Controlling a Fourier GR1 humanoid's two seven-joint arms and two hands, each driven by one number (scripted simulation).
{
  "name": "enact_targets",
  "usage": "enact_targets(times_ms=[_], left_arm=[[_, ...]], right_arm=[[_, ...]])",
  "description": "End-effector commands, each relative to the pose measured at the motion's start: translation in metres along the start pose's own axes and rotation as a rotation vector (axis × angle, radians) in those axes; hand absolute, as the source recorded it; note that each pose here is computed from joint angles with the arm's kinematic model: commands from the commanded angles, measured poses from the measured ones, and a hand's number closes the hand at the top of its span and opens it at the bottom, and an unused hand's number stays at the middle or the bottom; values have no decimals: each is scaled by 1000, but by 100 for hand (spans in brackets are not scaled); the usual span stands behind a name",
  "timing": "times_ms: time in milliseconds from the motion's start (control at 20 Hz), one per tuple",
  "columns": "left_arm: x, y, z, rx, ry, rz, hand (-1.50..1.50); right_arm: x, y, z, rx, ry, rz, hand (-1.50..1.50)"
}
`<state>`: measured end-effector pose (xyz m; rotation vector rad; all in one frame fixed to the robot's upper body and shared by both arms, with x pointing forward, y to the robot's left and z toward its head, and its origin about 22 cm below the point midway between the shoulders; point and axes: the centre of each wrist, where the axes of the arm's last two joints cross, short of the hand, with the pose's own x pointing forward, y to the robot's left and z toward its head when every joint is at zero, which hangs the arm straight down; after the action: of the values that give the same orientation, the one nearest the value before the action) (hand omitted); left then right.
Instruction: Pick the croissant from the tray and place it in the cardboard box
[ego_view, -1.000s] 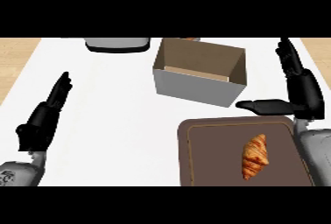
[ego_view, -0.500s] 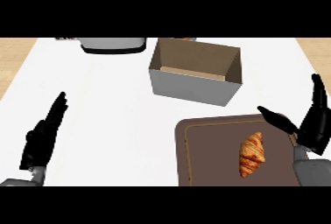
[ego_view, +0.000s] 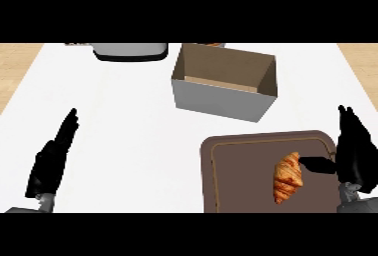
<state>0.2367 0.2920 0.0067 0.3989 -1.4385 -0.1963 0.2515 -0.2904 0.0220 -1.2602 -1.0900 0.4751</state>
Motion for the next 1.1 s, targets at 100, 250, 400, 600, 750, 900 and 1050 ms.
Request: enact_targets(times_ms=[100,250,400,600,750,900,1050], left_arm=[[7,3,-3,-27,-20,0,0],[6,1,-4,-22,-9,16,0],[4,-15,-5,-22,-25,8,0],[1,-4,0,-5,-19,11,0],[-10,-7,11,-20,-7,6,0],[3,-3,0,-21,-16,9,0],[-4,0,-3,-3,3,13,0]], right_arm=[[35,-6,12,274,172,292,-150],[62,-3,31,418,244,366,-150],[102,-15,46,470,266,378,-150],[115,-11,47,465,331,419,-150],[114,-8,43,446,380,416,-150],[112,1,52,462,389,427,-150],[102,15,64,461,415,458,-150]])
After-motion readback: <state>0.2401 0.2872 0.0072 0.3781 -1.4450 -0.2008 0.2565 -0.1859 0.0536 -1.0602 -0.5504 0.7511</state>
